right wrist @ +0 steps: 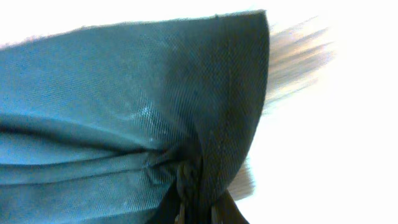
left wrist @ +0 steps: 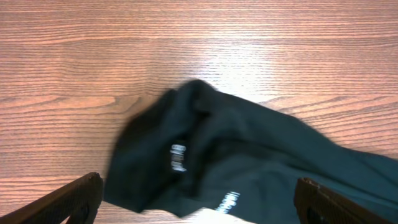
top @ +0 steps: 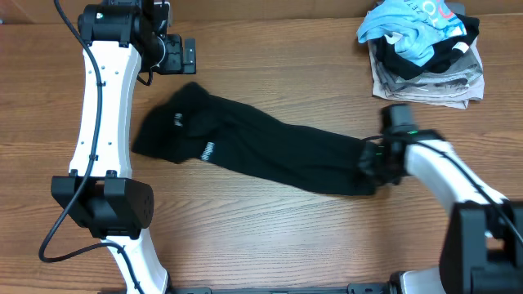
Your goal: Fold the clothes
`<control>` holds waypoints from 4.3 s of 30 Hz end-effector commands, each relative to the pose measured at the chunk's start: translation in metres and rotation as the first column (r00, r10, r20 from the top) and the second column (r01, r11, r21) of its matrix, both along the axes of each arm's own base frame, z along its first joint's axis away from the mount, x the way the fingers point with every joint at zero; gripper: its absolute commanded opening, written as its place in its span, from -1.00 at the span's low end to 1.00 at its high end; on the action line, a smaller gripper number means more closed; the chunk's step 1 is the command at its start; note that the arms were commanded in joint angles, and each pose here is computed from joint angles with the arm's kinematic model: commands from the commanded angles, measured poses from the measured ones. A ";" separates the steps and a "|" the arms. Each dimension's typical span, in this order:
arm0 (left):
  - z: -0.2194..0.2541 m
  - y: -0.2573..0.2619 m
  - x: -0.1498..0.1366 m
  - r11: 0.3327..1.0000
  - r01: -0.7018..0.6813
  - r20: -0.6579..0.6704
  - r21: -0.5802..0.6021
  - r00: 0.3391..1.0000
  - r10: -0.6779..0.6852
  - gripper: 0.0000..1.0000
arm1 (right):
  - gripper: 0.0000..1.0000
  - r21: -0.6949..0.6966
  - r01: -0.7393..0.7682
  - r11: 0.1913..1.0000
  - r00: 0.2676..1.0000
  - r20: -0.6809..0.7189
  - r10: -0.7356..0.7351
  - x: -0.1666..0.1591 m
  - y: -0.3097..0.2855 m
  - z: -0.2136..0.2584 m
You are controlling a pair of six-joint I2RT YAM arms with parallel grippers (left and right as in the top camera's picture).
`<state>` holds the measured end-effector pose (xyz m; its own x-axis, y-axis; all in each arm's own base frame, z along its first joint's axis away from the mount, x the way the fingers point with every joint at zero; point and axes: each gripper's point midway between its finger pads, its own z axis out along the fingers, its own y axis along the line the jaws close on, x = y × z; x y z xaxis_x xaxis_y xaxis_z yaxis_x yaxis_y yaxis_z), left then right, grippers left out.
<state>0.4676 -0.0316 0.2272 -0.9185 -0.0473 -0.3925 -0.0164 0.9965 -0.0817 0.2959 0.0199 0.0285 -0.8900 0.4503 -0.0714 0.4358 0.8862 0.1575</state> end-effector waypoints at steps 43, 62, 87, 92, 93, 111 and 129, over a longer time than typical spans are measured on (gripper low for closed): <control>-0.065 0.009 -0.052 0.937 0.277 -0.222 -0.212 0.920 -0.322 0.99 | 1.00 0.039 -0.473 0.880 0.812 0.407 0.419 0.086 0.144 0.121; -0.196 0.017 -0.056 0.924 0.344 -0.217 -0.169 0.901 -0.375 1.00 | 1.00 0.029 -0.419 0.907 0.852 0.356 0.383 0.089 0.090 0.113; -0.213 0.007 -0.055 0.947 0.255 -0.250 -0.194 0.921 -0.299 -0.92 | -0.42 0.102 -0.421 0.902 0.884 0.271 0.382 0.078 0.105 0.068; -0.165 0.003 -0.053 0.941 0.239 -0.278 -0.240 0.912 -0.303 -0.92 | -0.92 0.164 -0.425 0.890 0.898 0.202 0.391 0.072 0.112 0.042; -0.155 0.003 -0.052 0.941 0.239 -0.280 -0.241 0.911 -0.303 -0.92 | -0.92 0.178 -0.426 0.887 0.899 0.192 0.394 0.071 0.114 0.038; -0.054 -0.049 -0.050 0.895 0.351 -0.203 -0.274 0.889 -0.411 -0.92 | -0.92 0.272 -0.455 0.848 0.888 0.061 0.456 0.057 0.147 -0.040; -0.029 -0.263 -0.083 0.717 0.603 -0.003 -0.349 0.765 -0.644 -0.92 | -0.92 0.320 -0.424 0.847 0.901 0.054 0.431 0.059 0.143 -0.044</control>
<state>0.3910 -0.2719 0.1840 -0.8077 0.4876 -0.3314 0.5878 0.7096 -0.3885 0.3641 0.1682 0.0048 -0.9993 0.0098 -0.0356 -0.0081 0.8829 0.4694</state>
